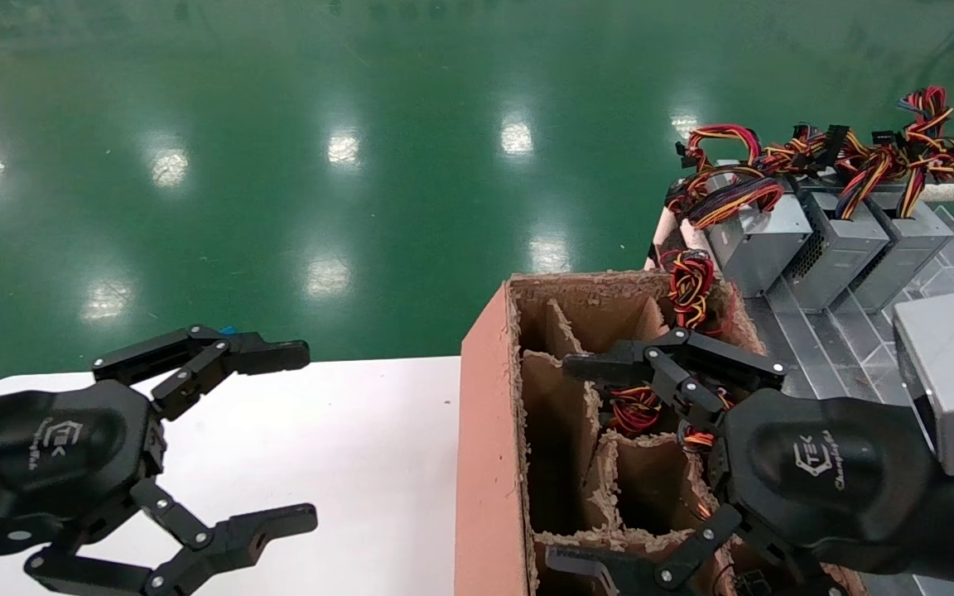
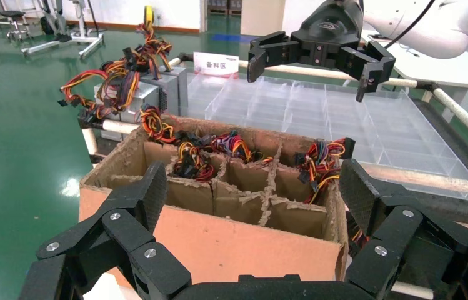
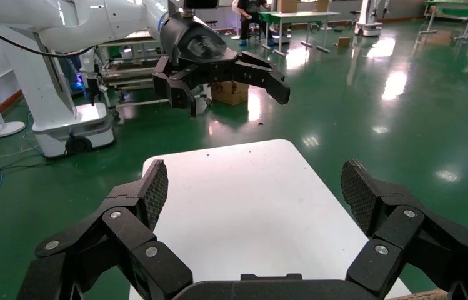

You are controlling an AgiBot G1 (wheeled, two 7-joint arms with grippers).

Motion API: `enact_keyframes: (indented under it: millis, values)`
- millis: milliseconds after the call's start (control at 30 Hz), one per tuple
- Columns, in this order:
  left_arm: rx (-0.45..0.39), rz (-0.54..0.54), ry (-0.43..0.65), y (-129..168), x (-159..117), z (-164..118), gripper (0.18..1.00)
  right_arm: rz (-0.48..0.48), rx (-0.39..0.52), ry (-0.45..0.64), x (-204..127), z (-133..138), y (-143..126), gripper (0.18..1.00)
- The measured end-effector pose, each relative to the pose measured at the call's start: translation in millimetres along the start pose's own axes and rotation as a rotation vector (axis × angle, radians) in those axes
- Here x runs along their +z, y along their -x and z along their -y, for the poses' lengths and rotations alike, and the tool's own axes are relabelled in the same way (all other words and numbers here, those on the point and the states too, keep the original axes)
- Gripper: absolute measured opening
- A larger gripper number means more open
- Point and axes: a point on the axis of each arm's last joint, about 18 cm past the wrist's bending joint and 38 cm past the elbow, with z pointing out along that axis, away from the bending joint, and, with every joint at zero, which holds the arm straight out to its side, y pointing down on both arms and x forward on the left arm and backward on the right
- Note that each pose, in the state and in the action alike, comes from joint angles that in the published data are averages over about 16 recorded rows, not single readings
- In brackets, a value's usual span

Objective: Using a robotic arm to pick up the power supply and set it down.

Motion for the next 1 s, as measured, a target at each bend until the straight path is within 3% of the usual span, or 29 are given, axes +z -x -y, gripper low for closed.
enact_keyframes:
  millis: [1000]
  values:
    - [0.000, 0.000, 0.000, 0.0, 0.0, 0.0, 1.001, 0.000, 0.000, 0.000, 0.0, 0.0, 0.0, 1.000]
